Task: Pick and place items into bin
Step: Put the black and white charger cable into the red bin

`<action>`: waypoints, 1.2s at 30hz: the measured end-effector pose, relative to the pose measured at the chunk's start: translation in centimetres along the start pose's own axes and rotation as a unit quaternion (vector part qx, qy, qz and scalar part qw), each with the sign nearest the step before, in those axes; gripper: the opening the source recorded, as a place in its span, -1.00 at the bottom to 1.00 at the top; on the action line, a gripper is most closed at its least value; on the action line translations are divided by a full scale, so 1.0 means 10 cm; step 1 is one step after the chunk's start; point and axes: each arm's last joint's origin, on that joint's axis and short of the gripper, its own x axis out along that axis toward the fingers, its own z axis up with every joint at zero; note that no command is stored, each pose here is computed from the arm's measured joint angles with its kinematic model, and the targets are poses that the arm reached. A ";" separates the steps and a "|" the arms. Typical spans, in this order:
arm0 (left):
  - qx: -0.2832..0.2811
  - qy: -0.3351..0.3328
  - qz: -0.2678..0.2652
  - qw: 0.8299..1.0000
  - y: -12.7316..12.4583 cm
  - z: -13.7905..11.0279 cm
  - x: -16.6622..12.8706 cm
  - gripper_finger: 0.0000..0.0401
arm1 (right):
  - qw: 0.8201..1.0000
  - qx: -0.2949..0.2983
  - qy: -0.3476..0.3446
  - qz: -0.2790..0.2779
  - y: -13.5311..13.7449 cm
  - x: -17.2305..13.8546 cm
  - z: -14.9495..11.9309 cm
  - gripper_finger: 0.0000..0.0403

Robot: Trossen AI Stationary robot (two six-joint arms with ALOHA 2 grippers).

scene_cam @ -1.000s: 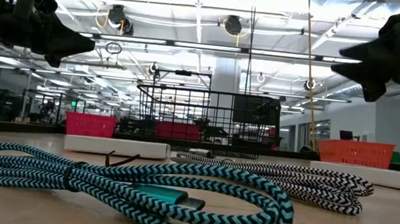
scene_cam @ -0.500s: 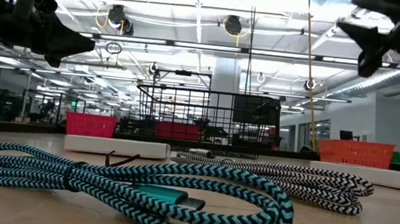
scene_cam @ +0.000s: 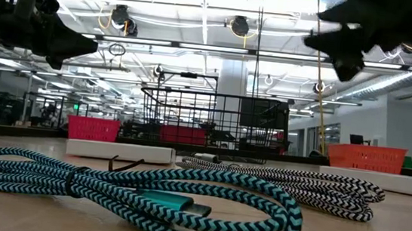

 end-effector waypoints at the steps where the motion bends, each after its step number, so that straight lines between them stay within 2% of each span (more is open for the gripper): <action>1: 0.000 0.000 0.000 1.000 0.00 0.00 0.00 -0.77 | 1.000 0.000 0.023 -0.008 0.05 0.10 -0.02 -0.16; 5: 0.000 0.000 0.000 1.000 0.00 0.00 0.00 -0.77 | 0.993 0.009 0.114 -0.016 0.23 0.43 -0.13 -0.16; 11: 0.000 0.001 0.000 1.000 0.00 0.00 0.00 -0.77 | 0.983 -0.006 0.185 -0.019 0.54 0.76 -0.27 -0.16; 15: 0.000 0.000 0.000 1.000 0.00 0.00 0.00 -0.77 | 0.977 -0.017 0.210 -0.035 0.74 0.95 -0.29 -0.16; 21: 0.000 0.000 0.000 1.000 0.00 0.00 0.00 -0.77 | 0.961 -0.061 0.254 -0.095 0.93 1.19 -0.46 -0.16; 26: 0.000 0.000 0.000 1.000 0.00 0.00 0.00 -0.77 | 0.951 -0.050 0.273 -0.138 0.90 1.28 -0.59 -0.16; 36: 0.000 0.000 0.000 1.000 0.00 0.00 0.00 -0.77 | 0.941 -0.045 0.290 -0.166 0.79 1.31 -0.73 -0.16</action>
